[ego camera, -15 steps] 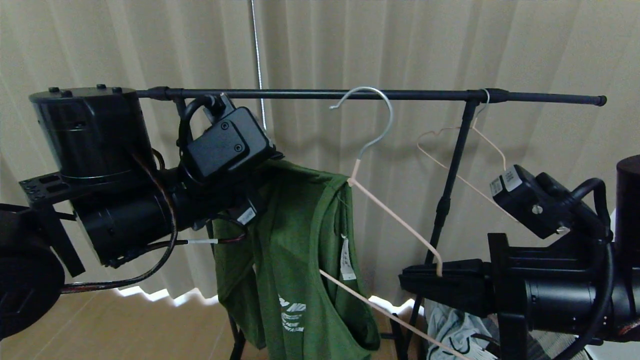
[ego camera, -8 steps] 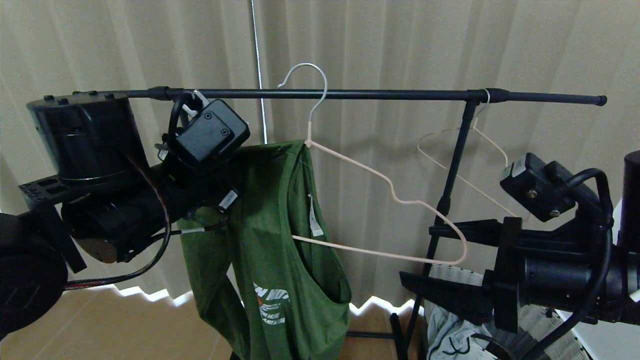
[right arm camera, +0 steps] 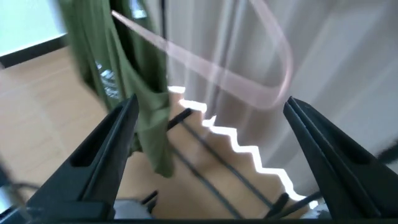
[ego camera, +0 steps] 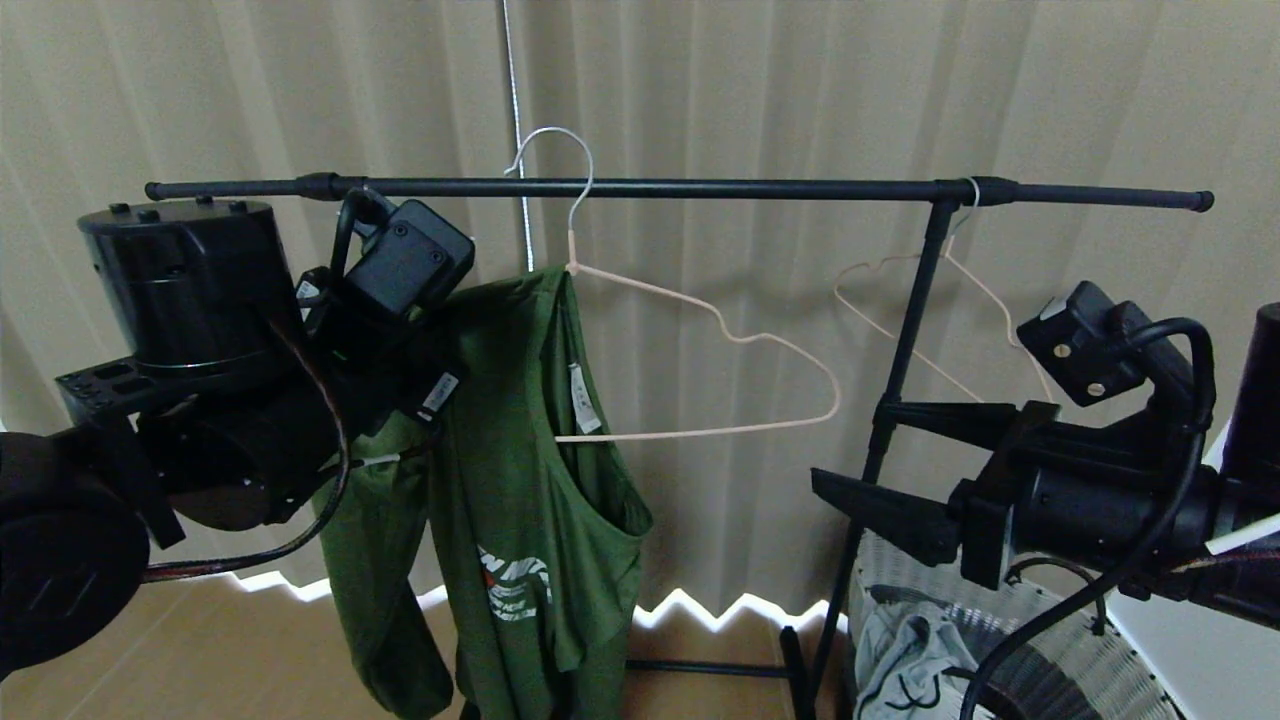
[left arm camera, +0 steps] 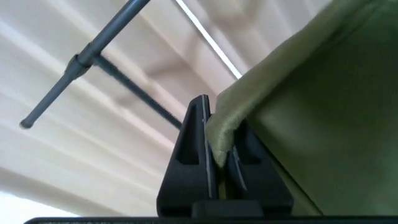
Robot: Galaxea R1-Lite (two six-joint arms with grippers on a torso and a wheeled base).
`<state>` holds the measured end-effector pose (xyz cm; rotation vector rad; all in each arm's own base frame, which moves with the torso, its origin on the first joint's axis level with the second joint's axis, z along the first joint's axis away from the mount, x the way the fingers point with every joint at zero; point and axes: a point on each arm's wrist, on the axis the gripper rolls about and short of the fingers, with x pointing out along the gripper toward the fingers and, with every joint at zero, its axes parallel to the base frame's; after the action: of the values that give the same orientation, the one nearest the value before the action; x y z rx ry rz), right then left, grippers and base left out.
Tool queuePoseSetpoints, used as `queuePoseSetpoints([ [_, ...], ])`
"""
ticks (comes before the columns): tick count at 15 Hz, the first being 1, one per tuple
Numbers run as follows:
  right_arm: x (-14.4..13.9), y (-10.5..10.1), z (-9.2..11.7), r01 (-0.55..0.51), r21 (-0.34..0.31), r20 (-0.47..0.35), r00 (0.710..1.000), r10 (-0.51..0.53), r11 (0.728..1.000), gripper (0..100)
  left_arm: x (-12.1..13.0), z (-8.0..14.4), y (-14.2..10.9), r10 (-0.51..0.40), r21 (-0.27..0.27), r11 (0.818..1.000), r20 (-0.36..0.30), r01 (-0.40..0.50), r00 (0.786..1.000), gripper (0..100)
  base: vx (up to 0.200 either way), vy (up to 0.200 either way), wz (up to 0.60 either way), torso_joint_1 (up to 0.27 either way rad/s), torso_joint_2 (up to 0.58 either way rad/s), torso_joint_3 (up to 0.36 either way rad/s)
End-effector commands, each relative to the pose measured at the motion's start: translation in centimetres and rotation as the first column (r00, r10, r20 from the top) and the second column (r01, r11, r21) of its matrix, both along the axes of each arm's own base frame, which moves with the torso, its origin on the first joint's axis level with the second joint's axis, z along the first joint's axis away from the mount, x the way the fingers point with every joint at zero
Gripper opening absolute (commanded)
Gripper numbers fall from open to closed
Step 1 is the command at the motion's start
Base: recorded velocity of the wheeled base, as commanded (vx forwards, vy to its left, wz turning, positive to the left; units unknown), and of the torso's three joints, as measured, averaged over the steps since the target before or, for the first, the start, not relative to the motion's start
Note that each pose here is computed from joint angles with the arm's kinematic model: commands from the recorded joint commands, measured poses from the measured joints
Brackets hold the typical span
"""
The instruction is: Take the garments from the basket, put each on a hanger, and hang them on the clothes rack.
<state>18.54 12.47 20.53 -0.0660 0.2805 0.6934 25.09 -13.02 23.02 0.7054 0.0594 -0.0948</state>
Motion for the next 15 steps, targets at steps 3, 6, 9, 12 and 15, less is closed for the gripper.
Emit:
queuePoseSetpoints([
  [3, 0.5, -0.5, -1.5, 0.03, -0.025, -0.044, 0.999, -0.031, 0.999, 100, 0.1, 0.5, -0.1, 0.002, -0.021, 1.0, 0.036, -0.001, 0.999, 0, 0.0, 0.0, 0.0, 0.0, 0.0, 0.0],
  [6, 0.6, -0.5, -1.5, 0.028, -0.026, -0.047, 0.998, -0.029, 0.999, 100, 0.1, 0.7, 0.0, 0.04, -0.026, 0.999, 0.046, -0.039, 0.998, 0, 0.0, 0.0, 0.0, 0.0, 0.0, 0.0],
  [9, 1.1, 0.9, -2.7, -0.012, -0.041, -0.085, 0.996, 0.008, 0.999, 100, -0.2, 1.6, -1.1, 0.001, -0.132, 0.991, 0.08, 0.009, 0.997, 0, 0.0, 0.0, 0.0, 0.0, 0.0, 0.0],
  [12, 1.8, 3.4, -3.6, -0.053, 0.036, -0.063, 0.997, 0.055, 0.998, 100, -0.4, 2.6, -1.5, -0.016, -0.188, 0.982, 0.108, 0.036, 0.994, 0, 0.0, 0.0, 0.0, 0.0, 0.0, 0.0],
  [15, 2.6, 5.0, -4.1, -0.075, 0.074, -0.022, 0.997, 0.077, 0.994, 100, -0.4, 3.1, -1.6, -0.064, -0.2, 0.976, 0.133, 0.09, 0.989, 0, 0.0, 0.0, 0.0, 0.0, 0.0, 0.0],
])
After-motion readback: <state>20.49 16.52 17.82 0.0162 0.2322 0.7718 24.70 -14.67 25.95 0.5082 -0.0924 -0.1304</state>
